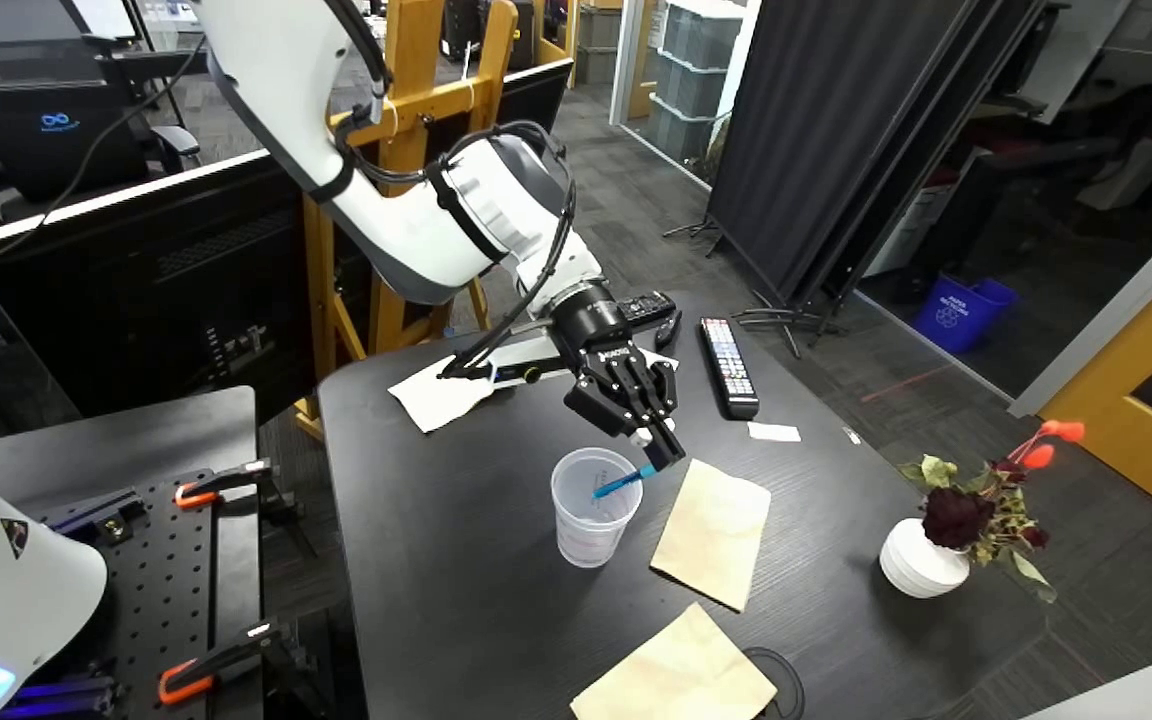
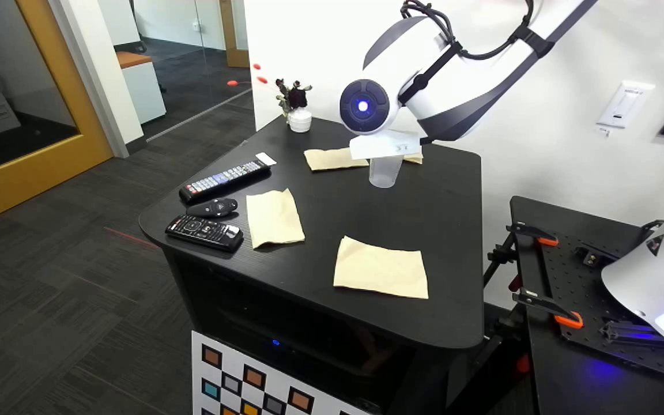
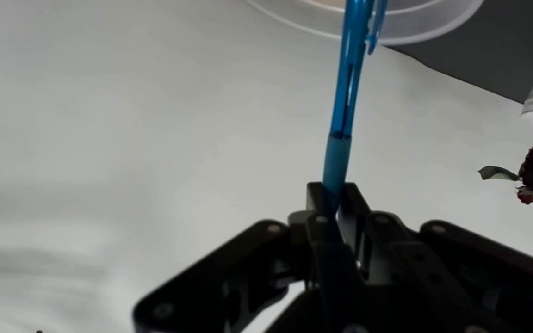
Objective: Pick the pen and put it in the cup
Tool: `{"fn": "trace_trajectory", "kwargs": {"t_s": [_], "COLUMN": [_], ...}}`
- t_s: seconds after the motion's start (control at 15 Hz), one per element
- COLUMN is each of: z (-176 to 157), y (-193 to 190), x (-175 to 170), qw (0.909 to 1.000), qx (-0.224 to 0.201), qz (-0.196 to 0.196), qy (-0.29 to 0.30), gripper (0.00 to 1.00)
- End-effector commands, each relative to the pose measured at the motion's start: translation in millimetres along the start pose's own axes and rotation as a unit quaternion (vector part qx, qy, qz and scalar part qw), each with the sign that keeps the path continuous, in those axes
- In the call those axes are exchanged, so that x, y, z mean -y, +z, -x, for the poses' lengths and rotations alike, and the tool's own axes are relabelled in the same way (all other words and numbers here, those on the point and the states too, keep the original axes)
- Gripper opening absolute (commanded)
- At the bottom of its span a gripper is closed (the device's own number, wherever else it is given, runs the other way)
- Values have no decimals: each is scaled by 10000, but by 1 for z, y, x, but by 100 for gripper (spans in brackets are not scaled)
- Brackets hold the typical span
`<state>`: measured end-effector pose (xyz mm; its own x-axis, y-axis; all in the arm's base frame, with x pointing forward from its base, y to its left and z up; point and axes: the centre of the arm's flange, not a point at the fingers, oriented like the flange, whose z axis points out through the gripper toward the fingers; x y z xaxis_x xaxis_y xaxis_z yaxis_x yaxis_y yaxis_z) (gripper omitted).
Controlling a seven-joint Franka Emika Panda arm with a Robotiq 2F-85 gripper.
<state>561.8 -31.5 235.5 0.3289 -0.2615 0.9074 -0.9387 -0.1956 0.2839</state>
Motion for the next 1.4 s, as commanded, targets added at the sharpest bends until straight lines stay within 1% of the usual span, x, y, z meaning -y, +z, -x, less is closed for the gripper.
{"fn": "trace_trajectory", "kwargs": {"t_s": [0.0, 0.27, 0.33, 0.4, 0.47, 0.73, 0.87, 0.93, 1.0, 1.33], "z": [9, 20, 21, 22, 22, 22, 19, 17, 15, 6], "y": [-5, -8, -9, -10, -11, -16, -18, -20, -22, -33], "x": [2, 1, 0, 0, -1, -5, -8, -11, -12, -23], "qw": [9998, 9995, 9995, 9994, 9994, 9994, 9995, 9996, 9996, 9997], "qx": [138, 246, 268, 285, 309, 326, 301, 280, 274, 248], "qz": [38, 77, 88, 90, 96, 87, 76, 67, 58, -25], "qy": [-154, -160, -170, -162, -145, -106, -63, -30, -11, 65], "gripper": [3, 3, 36, 37, 44, 75, 88, 97, 100, 100]}}
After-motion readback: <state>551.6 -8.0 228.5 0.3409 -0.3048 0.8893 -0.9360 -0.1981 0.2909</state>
